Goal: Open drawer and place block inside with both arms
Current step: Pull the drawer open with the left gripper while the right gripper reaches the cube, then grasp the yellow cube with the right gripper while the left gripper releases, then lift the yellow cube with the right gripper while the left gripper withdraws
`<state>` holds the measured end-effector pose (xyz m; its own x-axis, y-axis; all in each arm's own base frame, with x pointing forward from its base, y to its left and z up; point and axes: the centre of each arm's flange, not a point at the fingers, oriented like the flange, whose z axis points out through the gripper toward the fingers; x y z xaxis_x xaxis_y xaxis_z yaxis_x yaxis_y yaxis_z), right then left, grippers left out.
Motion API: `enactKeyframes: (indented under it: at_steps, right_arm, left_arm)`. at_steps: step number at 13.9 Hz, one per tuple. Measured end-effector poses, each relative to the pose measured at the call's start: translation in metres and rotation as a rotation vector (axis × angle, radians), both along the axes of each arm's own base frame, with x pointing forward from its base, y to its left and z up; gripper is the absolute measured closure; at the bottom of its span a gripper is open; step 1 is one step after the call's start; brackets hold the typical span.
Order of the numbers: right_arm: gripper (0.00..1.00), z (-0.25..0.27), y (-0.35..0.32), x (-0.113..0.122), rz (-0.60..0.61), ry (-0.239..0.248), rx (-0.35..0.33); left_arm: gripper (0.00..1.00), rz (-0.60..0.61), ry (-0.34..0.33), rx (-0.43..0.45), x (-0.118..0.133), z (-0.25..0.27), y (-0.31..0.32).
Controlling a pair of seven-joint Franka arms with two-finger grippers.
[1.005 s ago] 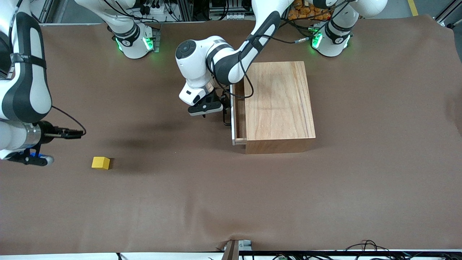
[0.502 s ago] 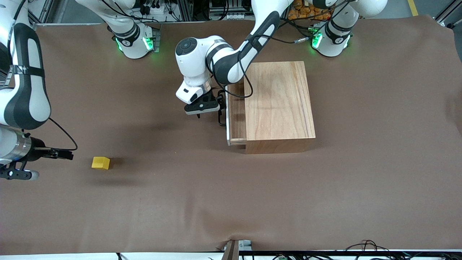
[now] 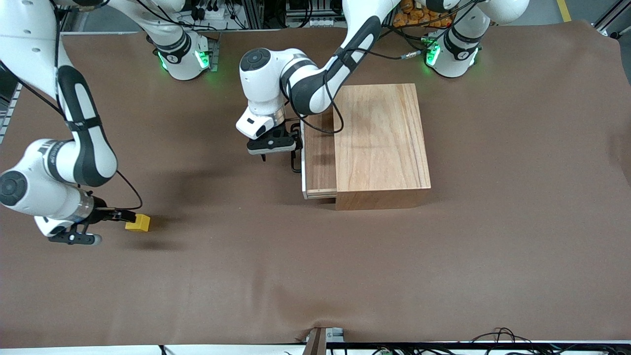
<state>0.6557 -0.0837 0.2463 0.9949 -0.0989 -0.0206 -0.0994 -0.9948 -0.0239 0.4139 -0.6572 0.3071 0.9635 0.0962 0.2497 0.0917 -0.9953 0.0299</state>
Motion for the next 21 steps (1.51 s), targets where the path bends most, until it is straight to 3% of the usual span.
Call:
enactKeyframes:
  at_steps: [3,7,11,13,17,21]
  right_arm:
    - [0.0,-0.016,0.0,0.003,-0.009,-0.038,0.001]
    - [0.0,-0.056,0.006,-0.001,-0.014,-0.04,0.008]
    - [0.42,-0.059,0.003,-0.002,-0.03,-0.042,0.014]
    - [0.44,-0.055,-0.005,-0.002,-0.042,-0.049,0.011]
    - [0.44,-0.01,-0.008,0.006,-0.043,-0.07,0.012]
    - [0.44,0.073,-0.002,0.019,-0.028,-0.175,0.007]
  left_arm:
    - [0.0,0.021,-0.021,-0.059,-0.002,0.003,-0.007]
    - [0.0,0.051,-0.042,-0.114,-0.001,0.009,-0.012]
    - [0.0,0.086,-0.043,-0.113,0.003,0.026,-0.01]
    - [0.0,0.124,-0.051,-0.09,0.014,0.07,0.004]
    - [0.0,0.231,-0.098,-0.145,0.055,0.207,0.074]
    - [0.0,0.361,-0.067,-0.113,0.105,0.283,0.179]
